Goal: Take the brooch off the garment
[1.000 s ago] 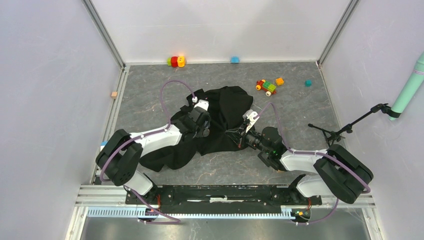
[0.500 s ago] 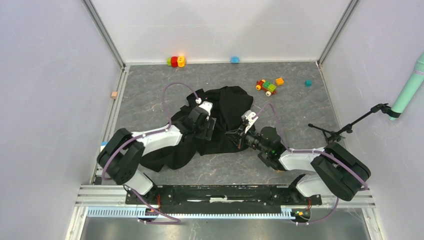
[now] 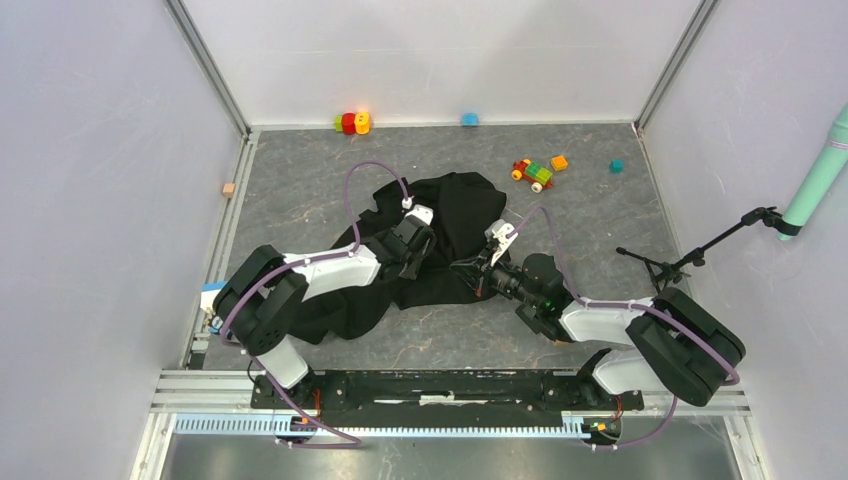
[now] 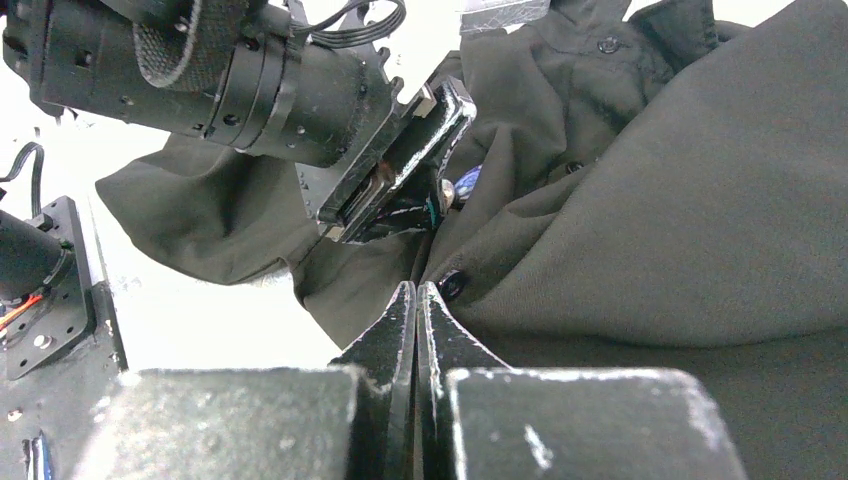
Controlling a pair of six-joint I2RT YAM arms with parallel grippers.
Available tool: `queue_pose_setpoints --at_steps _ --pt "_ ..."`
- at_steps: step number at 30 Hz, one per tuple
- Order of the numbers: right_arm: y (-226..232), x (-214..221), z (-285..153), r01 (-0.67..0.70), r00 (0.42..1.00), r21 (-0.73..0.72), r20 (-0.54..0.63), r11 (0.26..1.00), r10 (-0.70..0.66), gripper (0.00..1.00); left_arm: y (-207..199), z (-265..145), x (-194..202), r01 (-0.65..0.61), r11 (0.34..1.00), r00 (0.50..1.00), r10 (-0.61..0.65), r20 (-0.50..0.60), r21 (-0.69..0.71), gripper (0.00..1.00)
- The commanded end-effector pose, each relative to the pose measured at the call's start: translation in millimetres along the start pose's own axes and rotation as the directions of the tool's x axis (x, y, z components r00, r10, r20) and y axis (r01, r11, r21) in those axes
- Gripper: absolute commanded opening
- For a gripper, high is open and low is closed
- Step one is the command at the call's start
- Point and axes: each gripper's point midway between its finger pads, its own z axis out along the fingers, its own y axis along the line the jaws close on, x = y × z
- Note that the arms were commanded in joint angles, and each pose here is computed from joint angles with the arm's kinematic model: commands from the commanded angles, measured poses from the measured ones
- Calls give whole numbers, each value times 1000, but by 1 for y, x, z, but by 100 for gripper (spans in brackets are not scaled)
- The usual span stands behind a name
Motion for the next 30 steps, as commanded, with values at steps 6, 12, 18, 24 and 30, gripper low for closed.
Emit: queue_pose_setpoints --at_steps 6,12,18,24,30 --pt "7 -23 0 23 997 -23 79 999 -21 0 25 -16 -19 27 995 995 -17 102 -99 22" --pt "7 -23 0 25 997 -21 78 999 -23 0 28 -16 -18 28 993 996 -17 93 -115 14" --pt "6 -23 -1 26 997 -13 80 1000 -25 0 34 -18 -18 46 990 995 -33 98 -137 8" --pt "4 -22 -1 26 997 -3 76 1000 -26 0 34 -14 -16 119 991 989 -113 94 -59 2" --pt "2 -19 2 21 998 1 59 1000 -21 0 32 -19 -22 222 971 966 -231 116 89 2"
